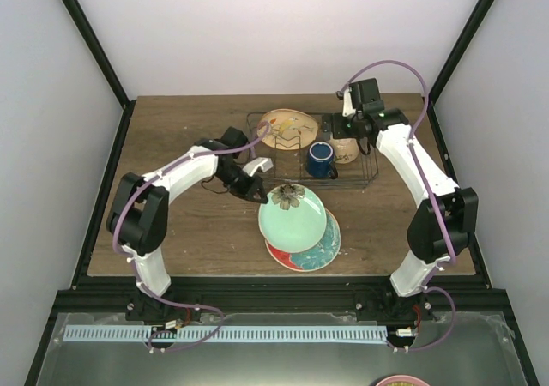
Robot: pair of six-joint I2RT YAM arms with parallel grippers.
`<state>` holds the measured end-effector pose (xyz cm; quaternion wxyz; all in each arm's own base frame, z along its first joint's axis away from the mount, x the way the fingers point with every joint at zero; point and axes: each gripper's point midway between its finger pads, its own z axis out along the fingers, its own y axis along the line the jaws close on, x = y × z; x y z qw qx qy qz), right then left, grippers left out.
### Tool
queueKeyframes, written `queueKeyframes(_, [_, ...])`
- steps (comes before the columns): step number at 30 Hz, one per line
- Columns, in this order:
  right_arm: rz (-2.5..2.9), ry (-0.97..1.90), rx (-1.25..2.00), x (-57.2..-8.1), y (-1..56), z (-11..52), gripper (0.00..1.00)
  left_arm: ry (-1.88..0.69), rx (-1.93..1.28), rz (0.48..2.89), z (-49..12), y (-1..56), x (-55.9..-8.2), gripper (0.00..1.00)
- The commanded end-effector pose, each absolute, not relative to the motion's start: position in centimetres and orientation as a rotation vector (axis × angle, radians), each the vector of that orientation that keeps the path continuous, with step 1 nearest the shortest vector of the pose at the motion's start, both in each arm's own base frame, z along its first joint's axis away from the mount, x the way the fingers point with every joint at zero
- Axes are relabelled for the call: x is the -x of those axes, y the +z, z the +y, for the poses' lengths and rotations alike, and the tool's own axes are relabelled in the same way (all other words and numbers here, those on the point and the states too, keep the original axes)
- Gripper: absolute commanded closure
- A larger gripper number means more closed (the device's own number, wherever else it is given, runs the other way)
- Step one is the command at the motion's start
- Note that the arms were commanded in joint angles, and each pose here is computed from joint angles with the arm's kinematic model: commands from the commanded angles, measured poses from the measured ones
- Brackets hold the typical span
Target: Load the mixed dishes into the dish rack
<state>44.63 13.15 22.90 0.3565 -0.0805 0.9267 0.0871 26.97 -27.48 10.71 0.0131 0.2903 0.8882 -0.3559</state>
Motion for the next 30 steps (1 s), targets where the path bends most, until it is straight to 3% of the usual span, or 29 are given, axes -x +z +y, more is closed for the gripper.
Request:
queueKeyframes(1, [2.337, 0.372, 0.243, -44.9, 25.3, 14.7, 0.00, -1.117, -0.877, 2.624, -26.6, 15.4, -29.0, 1.00])
queueKeyframes(11, [2.207, 1.025, 0.618, -39.3, 26.7, 22.1, 0.00, -1.104, -0.754, 2.502, -23.8, 19.8, -32.1, 1.00])
queueKeyframes(14, [2.181, 1.164, 0.707, -37.4, 26.1, 23.1, 0.08, -1.114, -0.755, 2.466, -23.9, 21.0, -32.3, 1.00])
queueKeyframes(19, [2.255, 1.212, 0.756, -36.2, 23.5, 23.5, 0.14, -1.100, -0.743, 2.425, -23.7, 22.5, -33.1, 1.00])
queueKeyframes(30, [2.304, 1.242, 0.828, -34.9, 19.8, 23.9, 0.11, -1.081, -0.695, 2.348, -22.2, 25.3, -35.0, 1.00])
